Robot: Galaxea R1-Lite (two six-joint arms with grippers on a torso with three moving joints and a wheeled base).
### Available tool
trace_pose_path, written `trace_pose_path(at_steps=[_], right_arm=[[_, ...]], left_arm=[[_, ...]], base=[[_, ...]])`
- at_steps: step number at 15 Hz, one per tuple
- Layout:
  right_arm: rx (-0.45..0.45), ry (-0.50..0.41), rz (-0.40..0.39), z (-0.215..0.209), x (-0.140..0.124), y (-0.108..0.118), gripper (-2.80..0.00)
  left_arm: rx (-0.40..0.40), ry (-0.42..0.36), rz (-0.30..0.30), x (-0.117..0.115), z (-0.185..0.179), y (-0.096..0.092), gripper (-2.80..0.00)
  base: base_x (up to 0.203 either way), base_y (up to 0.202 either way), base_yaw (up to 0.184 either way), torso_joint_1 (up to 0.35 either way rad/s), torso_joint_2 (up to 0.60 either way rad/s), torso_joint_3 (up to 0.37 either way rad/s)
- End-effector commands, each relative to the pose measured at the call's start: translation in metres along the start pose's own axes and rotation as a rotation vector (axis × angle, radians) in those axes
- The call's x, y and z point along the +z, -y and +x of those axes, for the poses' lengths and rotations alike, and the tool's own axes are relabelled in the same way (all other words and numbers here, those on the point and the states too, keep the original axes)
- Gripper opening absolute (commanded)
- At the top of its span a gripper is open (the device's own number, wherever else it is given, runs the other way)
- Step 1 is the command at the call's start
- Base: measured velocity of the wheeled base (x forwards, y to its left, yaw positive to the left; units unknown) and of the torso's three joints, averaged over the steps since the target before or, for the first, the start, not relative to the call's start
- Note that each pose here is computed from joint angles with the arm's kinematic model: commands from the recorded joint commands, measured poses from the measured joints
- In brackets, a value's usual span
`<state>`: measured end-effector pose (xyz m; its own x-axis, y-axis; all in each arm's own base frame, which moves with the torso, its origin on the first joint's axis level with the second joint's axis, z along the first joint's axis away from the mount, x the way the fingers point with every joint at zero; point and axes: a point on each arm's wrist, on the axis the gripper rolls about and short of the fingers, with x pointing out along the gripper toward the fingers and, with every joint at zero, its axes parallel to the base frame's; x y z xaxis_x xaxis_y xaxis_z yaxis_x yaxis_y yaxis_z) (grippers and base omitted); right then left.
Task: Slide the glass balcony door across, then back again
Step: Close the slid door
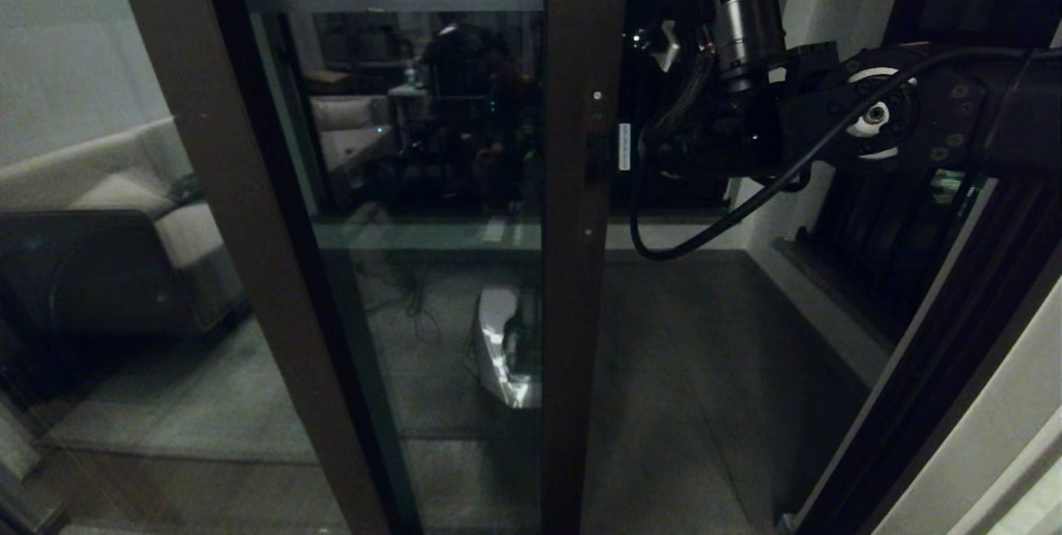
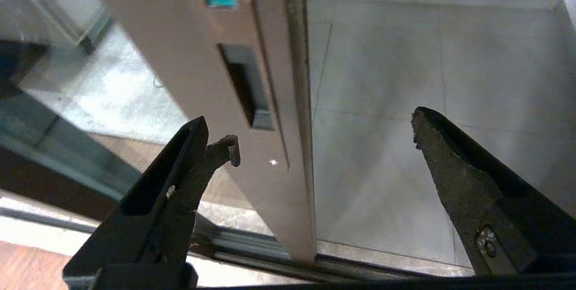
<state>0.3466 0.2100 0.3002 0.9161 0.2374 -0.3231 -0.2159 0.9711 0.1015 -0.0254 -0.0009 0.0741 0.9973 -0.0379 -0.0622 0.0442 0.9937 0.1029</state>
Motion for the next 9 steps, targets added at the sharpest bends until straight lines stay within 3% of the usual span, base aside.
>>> trace_pose_path(at_steps=[1, 9], right_arm=[[-0.013, -0.008, 0.004, 0.006, -0.003, 0.003, 0.00], [-0.035, -0.002, 0.012, 0.020, -0.006, 0.010, 0.00]], left_arm=[[0.000, 0.001, 0.001, 0.000, 0.000, 0.000, -2.80], [0.001, -0.002, 0.001, 0.000, 0.000, 0.000, -2.80]], base=[[0.000, 0.000, 0.000, 0.000, 0.00, 0.000], [0.000, 0.000, 0.000, 0.000, 0.00, 0.000]])
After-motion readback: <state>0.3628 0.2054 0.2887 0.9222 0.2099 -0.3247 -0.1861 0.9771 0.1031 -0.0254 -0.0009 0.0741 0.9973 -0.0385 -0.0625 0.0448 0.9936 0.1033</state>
